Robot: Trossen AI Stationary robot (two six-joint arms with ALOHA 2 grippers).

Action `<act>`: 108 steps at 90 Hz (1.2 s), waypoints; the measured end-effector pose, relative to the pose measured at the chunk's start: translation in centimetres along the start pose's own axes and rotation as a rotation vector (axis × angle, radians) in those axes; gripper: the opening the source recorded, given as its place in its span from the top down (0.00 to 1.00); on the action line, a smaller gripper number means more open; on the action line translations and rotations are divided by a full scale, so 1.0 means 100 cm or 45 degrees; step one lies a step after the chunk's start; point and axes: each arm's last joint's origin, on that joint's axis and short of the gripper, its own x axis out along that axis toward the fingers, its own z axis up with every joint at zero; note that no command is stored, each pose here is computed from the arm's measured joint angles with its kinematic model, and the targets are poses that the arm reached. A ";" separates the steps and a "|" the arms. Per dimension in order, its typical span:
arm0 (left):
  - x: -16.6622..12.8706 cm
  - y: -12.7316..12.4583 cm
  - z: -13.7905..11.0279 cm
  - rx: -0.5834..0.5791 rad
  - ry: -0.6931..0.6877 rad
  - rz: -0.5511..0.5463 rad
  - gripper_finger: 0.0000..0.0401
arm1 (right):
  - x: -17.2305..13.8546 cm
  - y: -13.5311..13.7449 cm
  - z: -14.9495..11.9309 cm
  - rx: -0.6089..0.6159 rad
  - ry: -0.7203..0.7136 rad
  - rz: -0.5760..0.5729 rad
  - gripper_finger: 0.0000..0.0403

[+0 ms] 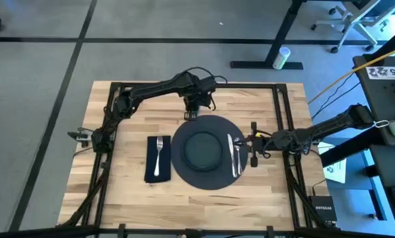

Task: Set table place
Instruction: Put the blue cup to the top right of the black tablemat

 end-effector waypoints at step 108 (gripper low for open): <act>-0.070 0.004 -0.001 -0.126 -0.059 0.317 0.79 | 0.000 0.001 -0.001 -0.008 0.016 0.019 1.00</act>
